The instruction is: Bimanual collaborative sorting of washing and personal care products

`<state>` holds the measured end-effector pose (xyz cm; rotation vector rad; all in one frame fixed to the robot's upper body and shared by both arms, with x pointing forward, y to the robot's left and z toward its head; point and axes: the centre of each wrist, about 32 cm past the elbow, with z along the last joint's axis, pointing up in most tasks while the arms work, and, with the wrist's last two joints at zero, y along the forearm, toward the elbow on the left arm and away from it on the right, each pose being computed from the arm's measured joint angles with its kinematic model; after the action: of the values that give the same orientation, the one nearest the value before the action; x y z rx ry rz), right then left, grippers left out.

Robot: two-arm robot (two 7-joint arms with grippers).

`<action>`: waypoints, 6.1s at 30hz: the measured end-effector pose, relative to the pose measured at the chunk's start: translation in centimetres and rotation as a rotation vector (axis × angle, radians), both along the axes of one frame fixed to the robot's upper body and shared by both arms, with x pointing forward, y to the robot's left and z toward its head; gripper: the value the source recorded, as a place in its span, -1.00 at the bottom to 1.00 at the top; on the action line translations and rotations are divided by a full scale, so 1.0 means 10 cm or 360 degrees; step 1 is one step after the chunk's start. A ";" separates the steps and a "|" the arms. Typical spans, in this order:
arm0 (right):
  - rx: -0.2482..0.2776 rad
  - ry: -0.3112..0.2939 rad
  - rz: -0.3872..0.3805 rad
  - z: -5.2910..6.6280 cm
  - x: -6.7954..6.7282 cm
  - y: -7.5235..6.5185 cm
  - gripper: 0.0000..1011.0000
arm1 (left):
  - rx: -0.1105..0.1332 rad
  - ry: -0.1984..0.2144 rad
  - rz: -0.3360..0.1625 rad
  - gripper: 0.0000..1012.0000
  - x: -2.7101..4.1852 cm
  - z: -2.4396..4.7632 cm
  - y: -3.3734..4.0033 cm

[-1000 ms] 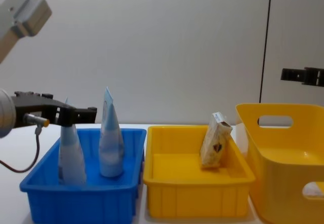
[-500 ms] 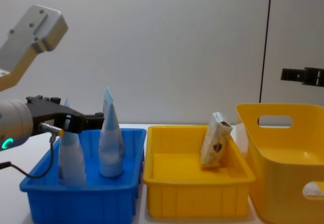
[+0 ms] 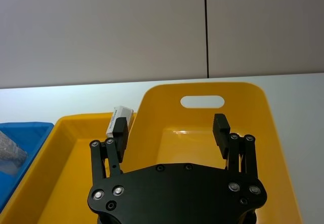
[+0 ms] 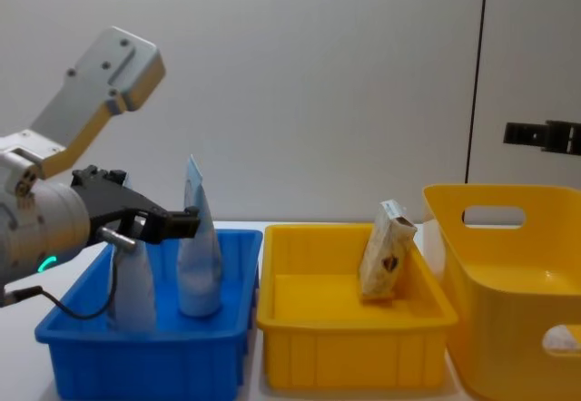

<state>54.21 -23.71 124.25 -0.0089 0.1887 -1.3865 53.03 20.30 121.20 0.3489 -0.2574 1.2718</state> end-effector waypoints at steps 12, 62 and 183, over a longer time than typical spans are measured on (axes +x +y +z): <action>0.0000 0.0000 0.0000 0.00 0.00 0.00 0.99 | 0.0115 -0.0044 0.0003 0.98 0.051 -0.055 -0.048; 0.0000 0.0000 0.0000 0.00 0.00 0.00 0.99 | -0.0130 -0.0053 0.0154 0.98 0.009 -0.287 -0.016; 0.0000 0.0000 0.0000 0.00 0.00 0.00 0.99 | -0.0229 -0.0005 0.0121 -0.69 0.082 -0.370 -0.076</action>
<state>54.21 -23.71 124.25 -0.0090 0.1887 -1.3865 53.85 19.54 117.50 0.2353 -0.1553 1.3577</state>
